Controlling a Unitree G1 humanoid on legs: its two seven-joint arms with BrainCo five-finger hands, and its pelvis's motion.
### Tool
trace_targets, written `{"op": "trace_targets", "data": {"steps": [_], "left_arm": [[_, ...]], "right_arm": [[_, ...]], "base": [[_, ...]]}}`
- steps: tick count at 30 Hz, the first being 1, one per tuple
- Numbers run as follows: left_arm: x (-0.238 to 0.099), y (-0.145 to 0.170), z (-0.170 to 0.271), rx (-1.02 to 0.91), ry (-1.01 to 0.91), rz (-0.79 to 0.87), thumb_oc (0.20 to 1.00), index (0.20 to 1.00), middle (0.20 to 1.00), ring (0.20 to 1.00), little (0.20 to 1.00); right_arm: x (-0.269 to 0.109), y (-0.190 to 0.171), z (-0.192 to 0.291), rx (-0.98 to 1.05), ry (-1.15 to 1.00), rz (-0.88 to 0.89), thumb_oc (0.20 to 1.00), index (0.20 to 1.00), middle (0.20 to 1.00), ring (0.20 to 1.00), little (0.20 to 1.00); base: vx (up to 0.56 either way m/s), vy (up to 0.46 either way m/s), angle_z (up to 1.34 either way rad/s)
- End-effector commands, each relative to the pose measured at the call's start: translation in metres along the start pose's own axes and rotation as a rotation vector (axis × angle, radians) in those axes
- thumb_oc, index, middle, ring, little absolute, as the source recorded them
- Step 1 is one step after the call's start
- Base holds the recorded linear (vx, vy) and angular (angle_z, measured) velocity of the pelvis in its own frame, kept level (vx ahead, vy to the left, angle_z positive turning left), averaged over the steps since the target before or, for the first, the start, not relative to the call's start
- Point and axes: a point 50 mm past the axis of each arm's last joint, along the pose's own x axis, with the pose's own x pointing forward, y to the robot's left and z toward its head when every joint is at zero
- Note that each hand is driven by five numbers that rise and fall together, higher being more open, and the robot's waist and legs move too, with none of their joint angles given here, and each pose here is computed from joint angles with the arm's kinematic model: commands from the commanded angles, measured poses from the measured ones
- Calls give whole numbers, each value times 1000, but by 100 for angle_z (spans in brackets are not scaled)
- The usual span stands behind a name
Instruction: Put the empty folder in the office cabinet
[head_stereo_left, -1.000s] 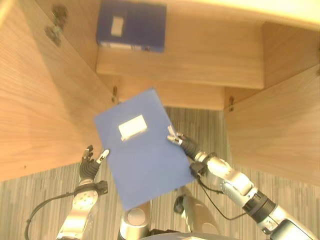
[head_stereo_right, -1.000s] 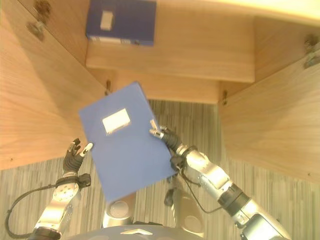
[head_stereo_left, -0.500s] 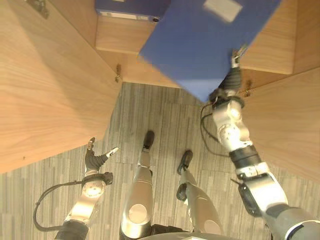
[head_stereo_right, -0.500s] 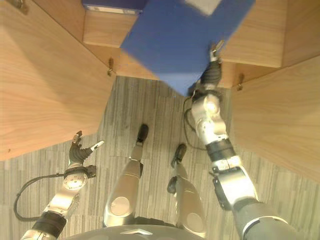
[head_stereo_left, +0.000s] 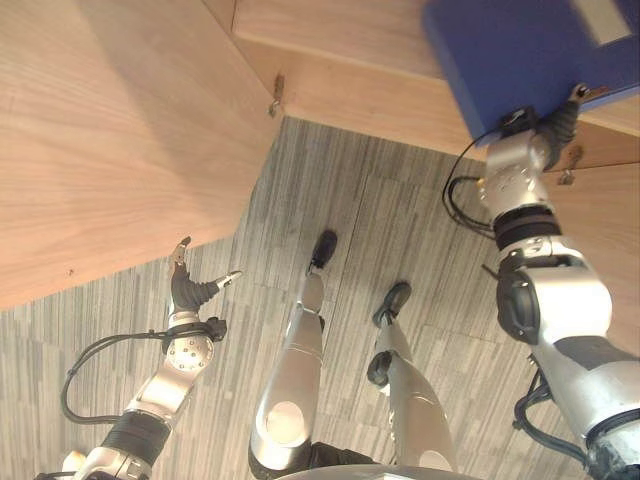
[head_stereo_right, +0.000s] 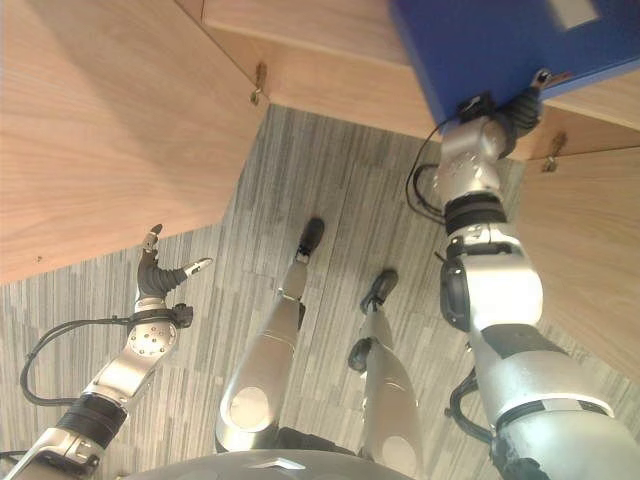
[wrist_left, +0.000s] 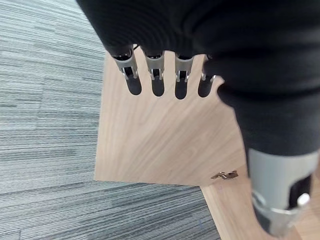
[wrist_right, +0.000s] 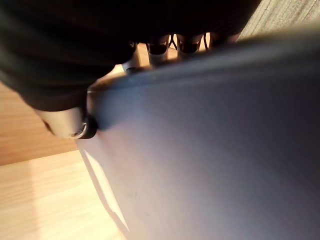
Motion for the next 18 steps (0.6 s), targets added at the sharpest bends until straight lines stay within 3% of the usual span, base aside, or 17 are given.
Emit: {"op": "trace_targets", "data": {"steps": [1,11,18], "left_arm": [[-1,18,5,90,-70,54,1000,1000,1000,1000,1000],[5,21,5,132,-73,63,1000,1000,1000,1000,1000],[6,22,6,160,-80,82,1000,1000,1000,1000,1000]], "right_arm": [[6,7,38,40,-138,29,200,200,200,200,200],[16,4,68,104,-202,-94,200,200,200,200,200],[21,-4,89,10,-285,-216,200,200,200,200,200]], "base": [[37,-45,16],[44,-10,6],[29,31,9]]}}
